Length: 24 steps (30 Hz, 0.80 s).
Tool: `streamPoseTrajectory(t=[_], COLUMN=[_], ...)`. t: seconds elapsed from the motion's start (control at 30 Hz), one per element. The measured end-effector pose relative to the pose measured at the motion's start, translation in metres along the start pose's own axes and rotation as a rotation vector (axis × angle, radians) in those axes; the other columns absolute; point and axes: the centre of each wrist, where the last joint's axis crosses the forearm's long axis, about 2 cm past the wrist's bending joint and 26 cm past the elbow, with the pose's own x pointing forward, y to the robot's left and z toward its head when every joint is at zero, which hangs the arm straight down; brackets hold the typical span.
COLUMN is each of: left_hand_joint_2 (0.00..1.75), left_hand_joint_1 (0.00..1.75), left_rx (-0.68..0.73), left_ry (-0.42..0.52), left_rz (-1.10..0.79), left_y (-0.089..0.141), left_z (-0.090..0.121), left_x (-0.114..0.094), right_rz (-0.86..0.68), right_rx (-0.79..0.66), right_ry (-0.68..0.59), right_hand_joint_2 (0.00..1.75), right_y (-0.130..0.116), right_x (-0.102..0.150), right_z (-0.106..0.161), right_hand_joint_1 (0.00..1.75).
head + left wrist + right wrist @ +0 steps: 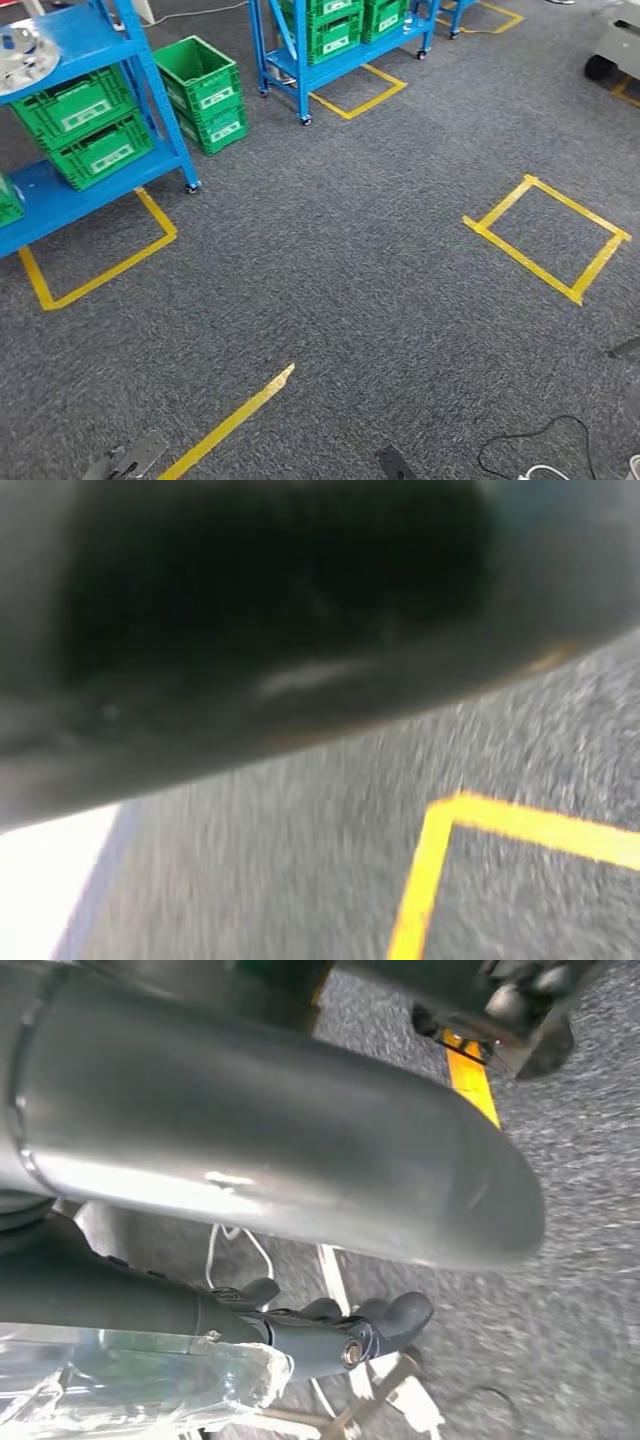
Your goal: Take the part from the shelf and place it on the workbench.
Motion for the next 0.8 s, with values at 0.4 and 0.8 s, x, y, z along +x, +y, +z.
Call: streamPoseTrajectory(t=[0.4, 0.8], left_hand_joint_2=[0.00, 0.00], left_hand_joint_1=[0.00, 0.00], left_rx=[-0.166, -0.211], left_ry=[0.076, 0.060], left_rz=[0.216, 0.307], left_y=[-0.054, -0.070], left_z=[0.026, 0.031], left_x=[-0.019, -0.011], right_rz=[0.005, -0.012], right_rx=[-0.016, -0.018], right_ry=[-0.005, 0.003], right_hand_joint_2=[0.00, 0.00], right_y=[-0.003, -0.002], right_x=[-0.013, -0.020], right_z=[-0.001, -0.001], right_hand_joint_1=[0.00, 0.00])
